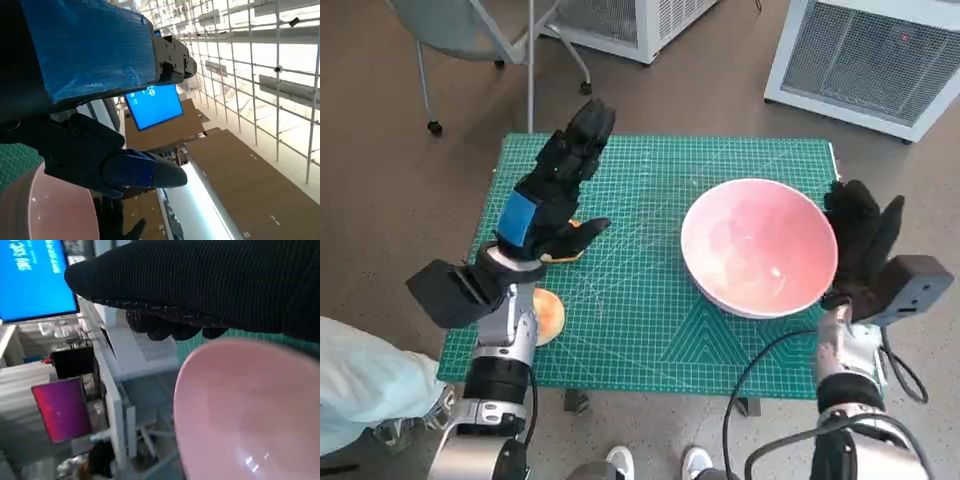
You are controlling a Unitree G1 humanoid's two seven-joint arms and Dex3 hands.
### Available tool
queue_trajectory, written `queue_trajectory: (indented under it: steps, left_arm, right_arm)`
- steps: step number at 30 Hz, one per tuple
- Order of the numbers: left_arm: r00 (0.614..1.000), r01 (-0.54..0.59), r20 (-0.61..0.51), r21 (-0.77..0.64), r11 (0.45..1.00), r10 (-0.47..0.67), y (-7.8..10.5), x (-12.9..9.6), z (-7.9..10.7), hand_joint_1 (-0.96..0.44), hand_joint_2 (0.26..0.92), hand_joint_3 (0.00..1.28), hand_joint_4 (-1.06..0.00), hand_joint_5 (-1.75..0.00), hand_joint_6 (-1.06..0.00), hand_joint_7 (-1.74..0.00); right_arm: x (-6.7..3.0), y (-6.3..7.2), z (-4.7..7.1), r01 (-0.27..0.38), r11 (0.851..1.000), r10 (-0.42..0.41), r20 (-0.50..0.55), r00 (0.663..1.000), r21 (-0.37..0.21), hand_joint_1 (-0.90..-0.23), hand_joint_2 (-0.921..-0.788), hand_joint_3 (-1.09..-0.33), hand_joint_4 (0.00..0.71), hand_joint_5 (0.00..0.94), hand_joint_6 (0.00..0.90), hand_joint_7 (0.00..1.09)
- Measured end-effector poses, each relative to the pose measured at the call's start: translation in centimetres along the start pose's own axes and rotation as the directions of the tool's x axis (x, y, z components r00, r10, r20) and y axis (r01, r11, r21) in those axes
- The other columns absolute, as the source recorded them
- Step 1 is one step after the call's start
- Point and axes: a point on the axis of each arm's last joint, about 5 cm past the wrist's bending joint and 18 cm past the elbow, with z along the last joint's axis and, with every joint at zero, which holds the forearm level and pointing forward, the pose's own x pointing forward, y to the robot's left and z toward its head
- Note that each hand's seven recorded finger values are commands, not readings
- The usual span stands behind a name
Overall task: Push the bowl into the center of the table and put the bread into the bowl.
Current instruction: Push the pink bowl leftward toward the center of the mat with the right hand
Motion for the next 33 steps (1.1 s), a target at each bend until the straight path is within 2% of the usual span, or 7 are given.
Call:
queue_trajectory:
  steps: [5,11,18,25,33]
  left_arm:
    - [1.000,-0.003,-0.006,0.005,1.000,0.003,0.1,-0.2,0.0,-0.65,0.921,0.23,-0.09,0.00,-0.21,-0.01]
    - [1.000,-0.007,-0.012,0.018,1.000,0.007,0.4,-0.6,0.1,-0.65,0.921,0.23,-0.10,0.00,-0.21,-0.01]
    - [1.000,-0.011,-0.014,0.030,0.999,0.011,0.6,-1.1,0.3,-0.65,0.921,0.23,-0.10,0.00,-0.22,-0.01]
    - [1.000,-0.017,-0.021,0.034,0.999,0.017,0.7,-1.6,0.4,-0.64,0.921,0.22,-0.11,-0.01,-0.22,-0.01]
    - [0.999,-0.025,-0.026,0.039,0.999,0.026,0.7,-2.2,0.5,-0.63,0.921,0.22,-0.10,0.00,-0.21,0.00]
  right_arm:
    - [0.16,1.0,-0.3,-0.012,0.997,0.014,-0.031,0.999,0.081,-0.639,-0.921,-0.939,0.142,0.003,0.075,0.40]
    - [0.23,2.2,-0.6,-0.035,0.990,0.044,-0.064,0.997,0.134,-0.613,-0.921,-0.942,0.156,0.003,0.116,0.34]
    - [0.39,3.3,-0.6,-0.075,0.986,0.086,-0.073,0.994,0.149,-0.606,-0.921,-0.944,0.154,0.001,0.130,0.33]
    - [0.58,4.3,-0.6,-0.104,0.980,0.119,-0.084,0.989,0.168,-0.626,-0.921,-0.909,0.149,0.000,0.135,0.31]
    - [0.67,5.6,-0.6,-0.144,0.975,0.162,-0.098,0.982,0.168,-0.634,-0.921,-0.905,0.164,0.007,0.136,0.30]
